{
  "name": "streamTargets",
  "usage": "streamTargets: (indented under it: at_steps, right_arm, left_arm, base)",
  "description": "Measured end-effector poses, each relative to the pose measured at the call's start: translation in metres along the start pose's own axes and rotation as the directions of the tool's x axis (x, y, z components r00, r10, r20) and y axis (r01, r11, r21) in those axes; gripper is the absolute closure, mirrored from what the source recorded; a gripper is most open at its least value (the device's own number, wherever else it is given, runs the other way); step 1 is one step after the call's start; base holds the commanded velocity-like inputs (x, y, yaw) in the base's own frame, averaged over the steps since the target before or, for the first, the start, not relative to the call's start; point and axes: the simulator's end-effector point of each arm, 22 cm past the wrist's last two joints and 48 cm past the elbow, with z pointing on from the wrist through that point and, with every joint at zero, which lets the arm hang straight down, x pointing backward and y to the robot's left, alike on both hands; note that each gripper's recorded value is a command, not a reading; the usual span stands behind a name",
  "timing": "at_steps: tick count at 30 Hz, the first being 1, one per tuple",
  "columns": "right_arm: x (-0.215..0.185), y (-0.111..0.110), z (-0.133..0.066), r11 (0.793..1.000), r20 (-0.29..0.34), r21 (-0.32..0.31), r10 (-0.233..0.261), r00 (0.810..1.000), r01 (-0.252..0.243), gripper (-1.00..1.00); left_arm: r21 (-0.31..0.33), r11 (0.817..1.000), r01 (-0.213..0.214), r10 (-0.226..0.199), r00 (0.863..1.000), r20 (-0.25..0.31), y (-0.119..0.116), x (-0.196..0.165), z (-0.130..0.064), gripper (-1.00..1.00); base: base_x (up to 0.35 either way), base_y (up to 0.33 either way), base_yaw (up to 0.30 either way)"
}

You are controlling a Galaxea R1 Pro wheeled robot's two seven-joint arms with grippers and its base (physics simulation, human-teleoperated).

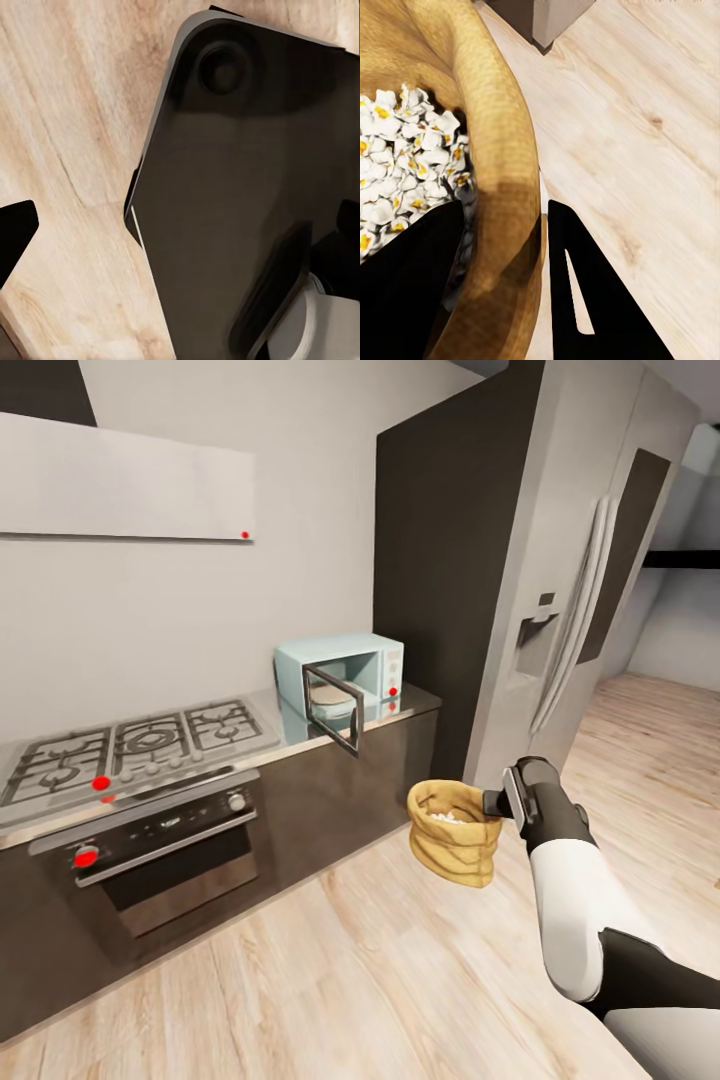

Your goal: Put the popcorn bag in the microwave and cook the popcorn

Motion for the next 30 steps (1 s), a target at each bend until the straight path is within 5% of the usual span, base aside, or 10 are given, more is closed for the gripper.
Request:
streamTargets:
  at_steps: [30]
  right_arm:
    - [0.0013,0.0078,-0.0005,1.0,-0.002,-0.011,-0.003,1.0,0.003,1.0]
  left_arm:
    - [0.0,1.0,0.004,-0.004,1.0,0.0,0.0001,-0.0001,0.0,-1.0]
  base:
    - [0.218,-0.181,0.0]
